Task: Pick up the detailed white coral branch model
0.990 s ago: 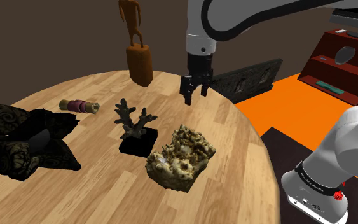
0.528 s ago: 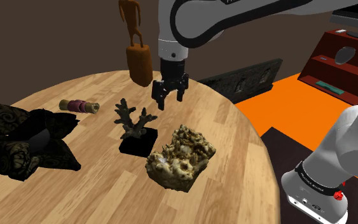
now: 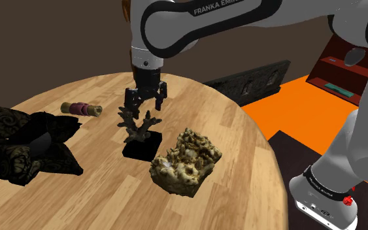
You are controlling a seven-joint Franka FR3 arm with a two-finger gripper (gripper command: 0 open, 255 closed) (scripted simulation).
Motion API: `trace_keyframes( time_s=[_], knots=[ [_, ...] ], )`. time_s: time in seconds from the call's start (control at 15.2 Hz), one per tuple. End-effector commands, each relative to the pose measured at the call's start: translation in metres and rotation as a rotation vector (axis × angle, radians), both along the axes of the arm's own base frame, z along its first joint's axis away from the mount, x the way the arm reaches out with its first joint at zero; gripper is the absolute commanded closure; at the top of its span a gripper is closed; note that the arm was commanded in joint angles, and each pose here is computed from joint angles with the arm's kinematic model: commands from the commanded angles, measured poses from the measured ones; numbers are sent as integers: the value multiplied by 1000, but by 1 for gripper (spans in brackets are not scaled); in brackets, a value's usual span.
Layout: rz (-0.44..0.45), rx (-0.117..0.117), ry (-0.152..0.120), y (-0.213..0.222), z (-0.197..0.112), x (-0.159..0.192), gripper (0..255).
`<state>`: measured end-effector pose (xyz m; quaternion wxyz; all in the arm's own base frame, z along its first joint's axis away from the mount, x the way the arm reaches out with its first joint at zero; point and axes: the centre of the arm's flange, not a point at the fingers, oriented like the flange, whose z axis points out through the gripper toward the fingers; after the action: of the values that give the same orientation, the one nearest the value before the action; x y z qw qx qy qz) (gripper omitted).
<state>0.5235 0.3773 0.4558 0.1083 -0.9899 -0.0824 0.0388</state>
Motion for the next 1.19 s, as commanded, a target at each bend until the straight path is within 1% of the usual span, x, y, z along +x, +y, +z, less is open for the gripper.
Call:
trace_keyframes(
  time_s=[0.0,0.33,0.46,0.53,1.12],
  knots=[
    [0,4,-1,5,-9,1,0],
    [0,4,-1,5,-35,1,0],
    [0,4,-1,5,-38,1,0],
    [0,4,-1,6,-38,1,255],
    [0,4,-1,5,-38,1,255]
  ],
)
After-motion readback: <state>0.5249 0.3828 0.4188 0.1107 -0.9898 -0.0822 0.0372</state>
